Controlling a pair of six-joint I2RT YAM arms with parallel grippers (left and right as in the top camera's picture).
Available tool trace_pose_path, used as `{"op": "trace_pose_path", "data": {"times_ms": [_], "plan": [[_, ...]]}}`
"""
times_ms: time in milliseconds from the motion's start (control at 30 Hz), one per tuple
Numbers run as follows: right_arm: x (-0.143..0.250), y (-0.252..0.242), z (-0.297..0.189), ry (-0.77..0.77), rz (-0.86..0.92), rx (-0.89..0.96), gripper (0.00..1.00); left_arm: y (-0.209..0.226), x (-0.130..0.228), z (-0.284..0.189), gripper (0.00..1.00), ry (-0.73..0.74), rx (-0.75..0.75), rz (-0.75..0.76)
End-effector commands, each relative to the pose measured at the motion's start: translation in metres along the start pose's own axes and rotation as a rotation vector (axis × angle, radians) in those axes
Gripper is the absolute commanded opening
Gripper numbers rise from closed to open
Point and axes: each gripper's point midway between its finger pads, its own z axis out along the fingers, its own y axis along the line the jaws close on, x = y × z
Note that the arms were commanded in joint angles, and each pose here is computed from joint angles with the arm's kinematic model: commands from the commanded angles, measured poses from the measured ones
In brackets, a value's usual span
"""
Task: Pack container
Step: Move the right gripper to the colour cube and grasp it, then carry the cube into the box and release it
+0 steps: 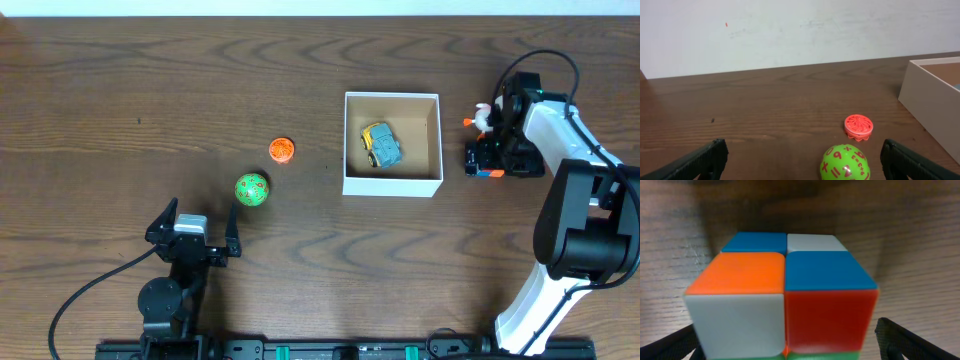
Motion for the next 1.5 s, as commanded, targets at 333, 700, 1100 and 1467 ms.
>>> {"op": "trace_pose_path", "data": {"times_ms": [333, 700, 1100, 1467], "plan": [[-0.023, -0.002, -0.001, -0.094, -0.011, 0.005, 0.83, -0.005, 0.017, 0.001, 0.98, 0.051, 0.022, -0.01], [-0.026, -0.002, -0.001, -0.109, -0.009, 0.006, 0.64, -0.005, 0.017, 0.001, 0.98, 0.051, 0.022, -0.01], [-0.031, -0.003, -0.012, -0.113, -0.009, 0.006, 0.45, -0.004, 0.017, 0.001, 0.98, 0.051, 0.022, -0.01], [-0.052, 0.009, -0.082, -0.146, -0.047, 0.0, 0.46, -0.004, 0.017, 0.001, 0.98, 0.051, 0.022, -0.01]]}}
